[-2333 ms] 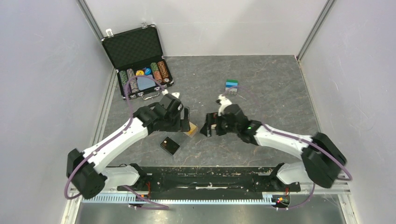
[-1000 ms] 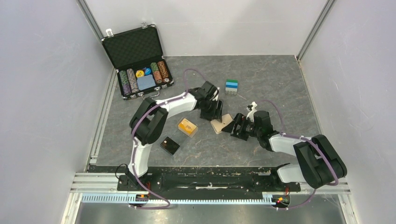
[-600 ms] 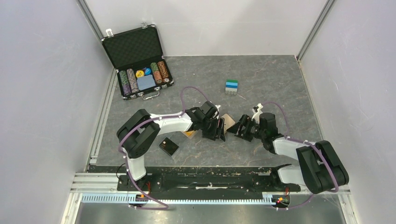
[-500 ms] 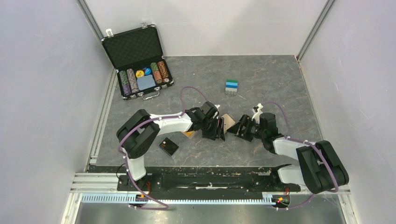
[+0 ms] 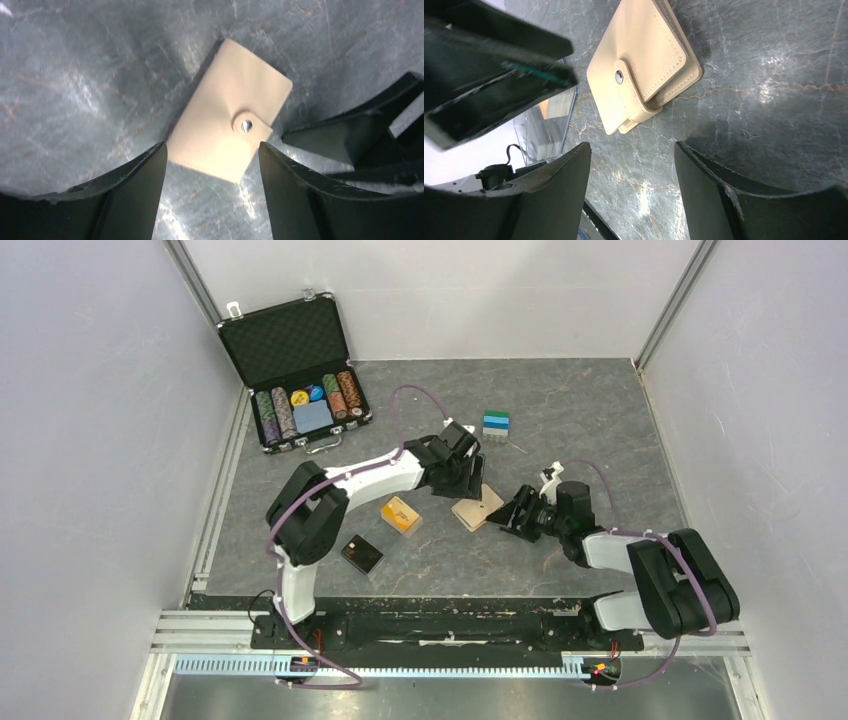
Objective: Put the credit cards into the card holder
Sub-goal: Pick up the card holder from the center of the board.
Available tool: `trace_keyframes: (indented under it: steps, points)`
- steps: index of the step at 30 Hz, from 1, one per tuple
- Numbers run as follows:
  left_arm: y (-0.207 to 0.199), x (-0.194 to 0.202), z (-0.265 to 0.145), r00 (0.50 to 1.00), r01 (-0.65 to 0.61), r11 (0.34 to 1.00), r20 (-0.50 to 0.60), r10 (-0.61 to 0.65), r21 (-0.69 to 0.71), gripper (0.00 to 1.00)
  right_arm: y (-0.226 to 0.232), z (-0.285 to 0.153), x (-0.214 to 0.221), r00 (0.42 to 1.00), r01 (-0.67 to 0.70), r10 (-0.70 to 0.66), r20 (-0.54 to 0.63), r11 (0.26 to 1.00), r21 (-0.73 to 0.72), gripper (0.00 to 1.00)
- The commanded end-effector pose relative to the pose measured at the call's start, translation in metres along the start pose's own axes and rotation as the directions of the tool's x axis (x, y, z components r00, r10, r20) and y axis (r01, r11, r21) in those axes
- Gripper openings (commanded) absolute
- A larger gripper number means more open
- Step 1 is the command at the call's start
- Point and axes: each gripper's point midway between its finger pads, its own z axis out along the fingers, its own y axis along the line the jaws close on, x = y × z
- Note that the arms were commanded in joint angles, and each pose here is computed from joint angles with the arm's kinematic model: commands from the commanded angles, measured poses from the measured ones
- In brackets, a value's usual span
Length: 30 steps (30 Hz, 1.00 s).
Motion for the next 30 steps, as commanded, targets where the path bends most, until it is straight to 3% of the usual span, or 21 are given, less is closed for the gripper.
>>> trace_keyframes:
  steps: [1, 9, 14, 17, 23, 30]
  points:
    - [0.007, 0.001, 0.028, 0.995, -0.072, 0.997, -0.068, 0.072, -0.003, 0.71, -0.025, 0.001, 0.022, 0.995, -0.089, 0.092, -0.042, 0.993, 0.073, 0.65]
    - [0.006, 0.024, 0.042, 0.992, -0.048, 0.997, -0.110, 0.055, 0.064, 0.61, -0.031, 0.012, 0.024, 0.993, -0.104, 0.107, -0.056, 0.993, 0.060, 0.65]
    - [-0.006, 0.041, 0.027, 0.995, 0.025, 0.984, -0.103, -0.007, 0.175, 0.52, -0.028, 0.018, 0.022, 0.990, -0.128, 0.130, -0.063, 0.991, 0.023, 0.57]
    - [-0.009, 0.050, 0.018, 0.992, 0.101, 0.968, -0.095, -0.082, 0.229, 0.52, -0.027, 0.020, 0.023, 0.987, -0.146, 0.146, -0.067, 0.989, 0.011, 0.44]
    - [-0.027, 0.049, 0.000, 0.985, 0.174, 0.921, -0.068, -0.160, 0.347, 0.53, -0.018, 0.018, 0.023, 0.989, -0.130, 0.128, -0.077, 0.991, -0.032, 0.02]
    - [-0.035, 0.047, -0.023, 0.978, 0.204, 0.893, -0.052, -0.200, 0.400, 0.54, -0.007, 0.003, 0.027, 0.994, -0.057, 0.052, -0.097, 0.997, -0.056, 0.00]
